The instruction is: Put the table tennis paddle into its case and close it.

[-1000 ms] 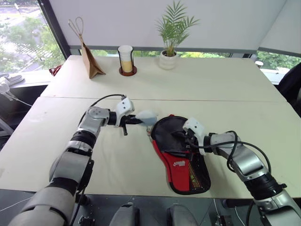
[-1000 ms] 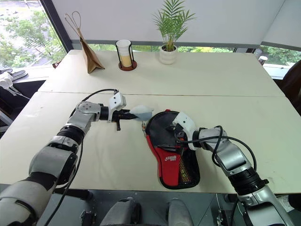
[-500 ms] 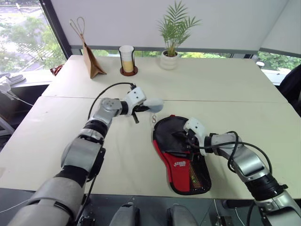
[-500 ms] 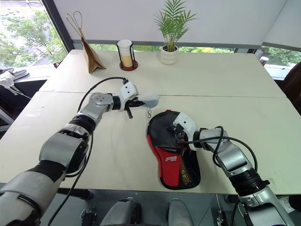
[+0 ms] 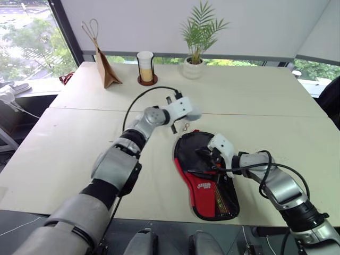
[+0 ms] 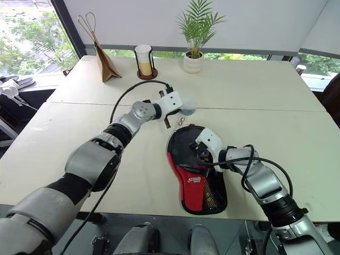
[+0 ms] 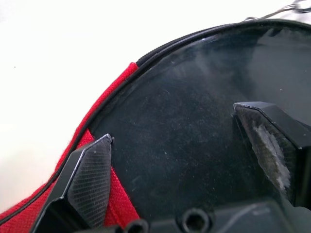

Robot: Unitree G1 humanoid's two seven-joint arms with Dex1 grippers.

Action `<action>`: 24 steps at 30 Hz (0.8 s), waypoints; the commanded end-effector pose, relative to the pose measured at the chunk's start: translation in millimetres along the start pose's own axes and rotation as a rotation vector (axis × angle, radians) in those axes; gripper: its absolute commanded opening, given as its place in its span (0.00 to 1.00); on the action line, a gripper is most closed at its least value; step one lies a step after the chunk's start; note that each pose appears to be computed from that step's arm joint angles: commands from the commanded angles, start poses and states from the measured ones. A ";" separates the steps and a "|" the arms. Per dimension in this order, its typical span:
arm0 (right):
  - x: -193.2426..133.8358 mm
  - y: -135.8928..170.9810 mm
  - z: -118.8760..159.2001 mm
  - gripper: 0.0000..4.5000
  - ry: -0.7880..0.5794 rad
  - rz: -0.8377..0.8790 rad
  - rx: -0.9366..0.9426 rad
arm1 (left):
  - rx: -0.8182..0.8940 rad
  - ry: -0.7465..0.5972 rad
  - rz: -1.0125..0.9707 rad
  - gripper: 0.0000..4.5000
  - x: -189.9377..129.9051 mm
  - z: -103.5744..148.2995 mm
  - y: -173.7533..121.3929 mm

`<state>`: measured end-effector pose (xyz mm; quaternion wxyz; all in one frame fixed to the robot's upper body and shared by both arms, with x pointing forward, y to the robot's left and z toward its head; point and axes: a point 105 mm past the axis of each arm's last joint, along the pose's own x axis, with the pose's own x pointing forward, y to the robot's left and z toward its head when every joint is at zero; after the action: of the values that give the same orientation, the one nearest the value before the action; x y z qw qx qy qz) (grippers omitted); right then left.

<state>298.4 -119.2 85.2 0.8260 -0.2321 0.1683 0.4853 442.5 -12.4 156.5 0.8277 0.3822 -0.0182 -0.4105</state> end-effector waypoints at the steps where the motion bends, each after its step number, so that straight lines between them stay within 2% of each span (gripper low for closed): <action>1: 11.2 31.7 -55.6 1.00 0.195 0.081 0.129 | 0.080 -0.061 0.052 0.02 7.5 35.2 8.9; 13: 21.1 48.3 -64.3 1.00 0.240 0.149 0.245 | 0.209 -0.142 0.038 0.02 29.4 84.6 -22.6; 24: 22.6 50.6 -67.6 1.00 0.260 0.157 0.231 | 0.142 -0.281 0.035 0.02 36.8 129.4 -43.2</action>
<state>297.5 -113.8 80.5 0.8318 -0.2083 0.1940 0.4766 404.6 -112.8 173.8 0.7957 0.4069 -0.1057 -0.4361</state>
